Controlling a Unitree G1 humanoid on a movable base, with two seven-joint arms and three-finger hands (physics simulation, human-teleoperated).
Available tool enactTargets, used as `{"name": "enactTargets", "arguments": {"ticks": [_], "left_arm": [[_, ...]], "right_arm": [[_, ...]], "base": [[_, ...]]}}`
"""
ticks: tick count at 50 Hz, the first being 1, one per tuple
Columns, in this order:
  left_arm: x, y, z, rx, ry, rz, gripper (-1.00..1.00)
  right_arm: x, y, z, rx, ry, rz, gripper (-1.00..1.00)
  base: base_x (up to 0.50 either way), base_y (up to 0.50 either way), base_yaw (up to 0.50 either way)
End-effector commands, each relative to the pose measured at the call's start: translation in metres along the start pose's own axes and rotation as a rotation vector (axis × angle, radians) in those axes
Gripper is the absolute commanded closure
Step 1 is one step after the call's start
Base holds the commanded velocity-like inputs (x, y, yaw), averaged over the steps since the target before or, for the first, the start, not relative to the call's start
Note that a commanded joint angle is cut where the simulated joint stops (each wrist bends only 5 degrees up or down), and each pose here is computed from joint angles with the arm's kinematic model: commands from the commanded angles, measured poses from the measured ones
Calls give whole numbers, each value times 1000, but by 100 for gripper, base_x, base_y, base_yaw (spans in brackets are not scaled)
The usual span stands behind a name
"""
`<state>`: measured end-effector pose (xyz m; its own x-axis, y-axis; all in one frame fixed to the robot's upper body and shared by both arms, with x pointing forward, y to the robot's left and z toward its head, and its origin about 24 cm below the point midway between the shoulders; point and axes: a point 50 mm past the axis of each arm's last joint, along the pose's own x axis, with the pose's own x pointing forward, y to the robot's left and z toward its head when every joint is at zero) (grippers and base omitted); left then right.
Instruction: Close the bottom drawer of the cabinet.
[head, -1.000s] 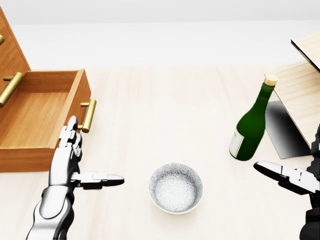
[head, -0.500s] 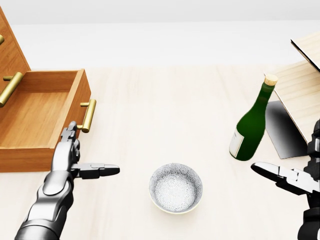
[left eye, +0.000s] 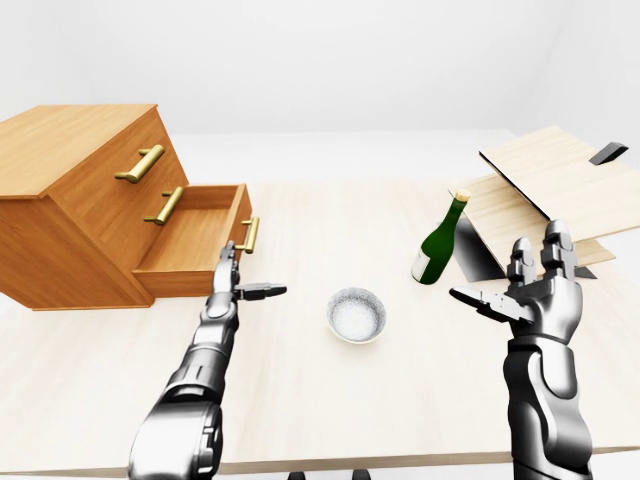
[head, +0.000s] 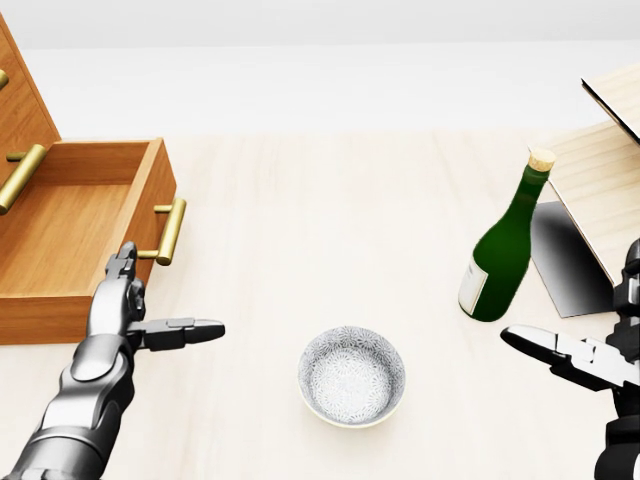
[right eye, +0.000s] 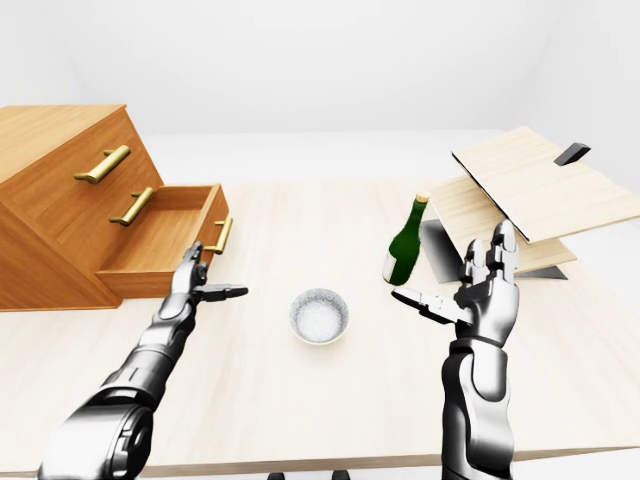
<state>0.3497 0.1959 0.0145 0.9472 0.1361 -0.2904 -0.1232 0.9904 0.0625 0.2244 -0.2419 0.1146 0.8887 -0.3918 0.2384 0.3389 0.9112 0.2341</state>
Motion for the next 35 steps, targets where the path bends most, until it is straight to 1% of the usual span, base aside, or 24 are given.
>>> {"name": "enactTargets", "arguments": {"ticks": [1,7,10,11,12,13,17,24,25,33,35], "left_arm": [[1,13,-7,-2,44,54,-100],[1,16,-10,8,65,72,-100],[1,20,-10,12,69,89,-100],[1,22,-10,27,73,106,-100],[1,49,-6,-22,76,198,-100],[1,51,-6,-27,84,206,-100],[1,56,-4,-47,78,223,-100],[0,60,-7,-56,93,257,-100],[0,63,-7,-47,95,277,-100],[-1,69,-5,-61,92,315,-100],[-2,71,-7,-47,100,334,-100]], "right_arm": [[0,0,-1,0,2,0,-100],[0,0,-1,0,2,1,-100],[0,0,-2,0,2,0,-100],[0,0,-2,-1,2,0,-100],[1,0,-2,-1,2,1,-100],[1,0,-2,-1,2,1,-100],[0,0,-2,-1,2,1,-100],[1,0,-3,-1,3,0,-100],[1,0,-2,-1,3,1,-100],[1,0,-3,-1,4,0,-100],[1,0,-4,-1,4,0,-100]], "base": [[0,0,0],[0,0,0],[0,0,0],[0,0,0],[0,0,0],[0,0,0],[0,0,0],[0,0,0],[0,0,0],[0,0,0],[0,0,0]]}}
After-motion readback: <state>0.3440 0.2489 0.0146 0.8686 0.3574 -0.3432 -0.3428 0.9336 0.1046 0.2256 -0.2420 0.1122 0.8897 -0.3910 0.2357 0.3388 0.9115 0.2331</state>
